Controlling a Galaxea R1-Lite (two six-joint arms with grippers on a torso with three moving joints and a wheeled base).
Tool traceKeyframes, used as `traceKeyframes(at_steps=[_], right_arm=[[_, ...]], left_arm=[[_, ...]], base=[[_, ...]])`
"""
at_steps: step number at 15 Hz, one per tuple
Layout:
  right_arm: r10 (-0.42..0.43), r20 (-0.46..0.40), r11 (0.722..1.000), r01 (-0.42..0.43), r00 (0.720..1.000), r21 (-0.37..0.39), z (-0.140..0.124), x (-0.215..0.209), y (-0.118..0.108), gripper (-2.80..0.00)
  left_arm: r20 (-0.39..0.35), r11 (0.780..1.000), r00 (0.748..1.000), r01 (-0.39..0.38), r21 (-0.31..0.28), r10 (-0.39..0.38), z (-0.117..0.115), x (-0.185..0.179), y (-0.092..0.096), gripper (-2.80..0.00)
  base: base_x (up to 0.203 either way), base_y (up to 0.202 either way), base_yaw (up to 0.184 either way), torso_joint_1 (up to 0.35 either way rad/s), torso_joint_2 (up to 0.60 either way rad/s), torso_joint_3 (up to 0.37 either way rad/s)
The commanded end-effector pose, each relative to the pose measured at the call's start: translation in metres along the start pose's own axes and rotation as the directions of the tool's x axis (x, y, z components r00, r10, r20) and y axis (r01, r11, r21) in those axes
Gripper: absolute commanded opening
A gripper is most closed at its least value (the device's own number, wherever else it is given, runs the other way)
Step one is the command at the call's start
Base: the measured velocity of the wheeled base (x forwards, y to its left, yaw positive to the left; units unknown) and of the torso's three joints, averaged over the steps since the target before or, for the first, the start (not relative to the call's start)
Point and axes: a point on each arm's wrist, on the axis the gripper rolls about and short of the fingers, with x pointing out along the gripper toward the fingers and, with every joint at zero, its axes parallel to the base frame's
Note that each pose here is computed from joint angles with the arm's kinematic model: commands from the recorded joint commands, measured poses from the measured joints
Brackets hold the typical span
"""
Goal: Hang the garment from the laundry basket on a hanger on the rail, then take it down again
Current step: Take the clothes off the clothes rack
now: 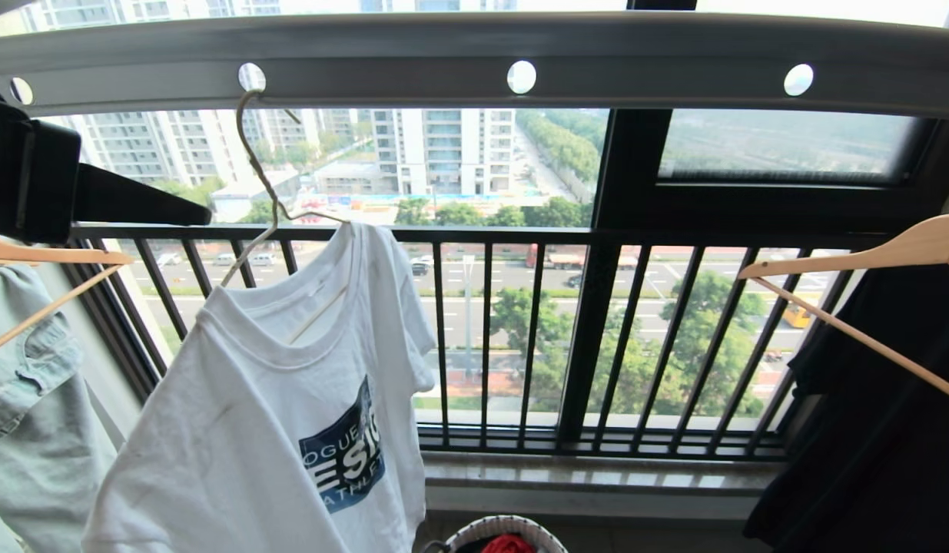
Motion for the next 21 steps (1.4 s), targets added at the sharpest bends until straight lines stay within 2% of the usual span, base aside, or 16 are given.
traceKeyframes(at_steps=[1,5,8,11,18,20,21], right_arm=[[0.0,-0.003,1.0,0.0,1.0,-0.001,0.0,0.0,0.0,-2.8],[0.001,-0.003,1.0,-0.001,1.0,-0.001,0.0,0.0,0.0,-2.8],[0.001,-0.003,1.0,-0.001,1.0,-0.001,0.0,0.0,0.0,-2.8],[0.0,-0.003,1.0,0.0,1.0,-0.001,0.0,0.0,0.0,-2.8],[0.001,-0.003,1.0,-0.001,1.0,-0.001,0.0,0.0,0.0,-2.8],[0.001,-0.003,1.0,-0.001,1.0,-0.001,0.0,0.0,0.0,-2.8],[0.0,-0.003,1.0,0.0,1.0,-0.001,0.0,0.0,0.0,-2.8]], left_arm=[[-0.011,1.0,1.0,0.018,0.01,-0.018,-0.001,0.005,-0.003,0.0],[0.04,1.0,0.999,-0.01,0.026,0.009,-0.008,0.031,-0.003,0.0],[0.122,0.996,0.99,-0.076,0.041,0.07,-0.017,0.055,-0.003,0.0],[0.176,0.995,0.981,-0.086,0.041,0.078,-0.017,0.067,-0.002,0.0],[0.143,0.996,0.988,-0.072,0.046,0.065,-0.018,0.091,-0.004,0.0],[0.18,0.995,0.981,-0.082,0.047,0.073,-0.014,0.098,-0.003,0.0],[0.2,0.993,0.975,-0.111,0.044,0.1,-0.012,0.104,-0.002,0.0]], base=[[0.0,0.0,0.0,0.0,0.0,0.0],[0.0,0.0,0.0,0.0,0.0,0.0],[0.0,0.0,0.0,0.0,0.0,0.0],[0.0,0.0,0.0,0.0,0.0,0.0],[0.0,0.0,0.0,0.0,0.0,0.0],[0.0,0.0,0.0,0.0,0.0,0.0],[0.0,0.0,0.0,0.0,0.0,0.0]])
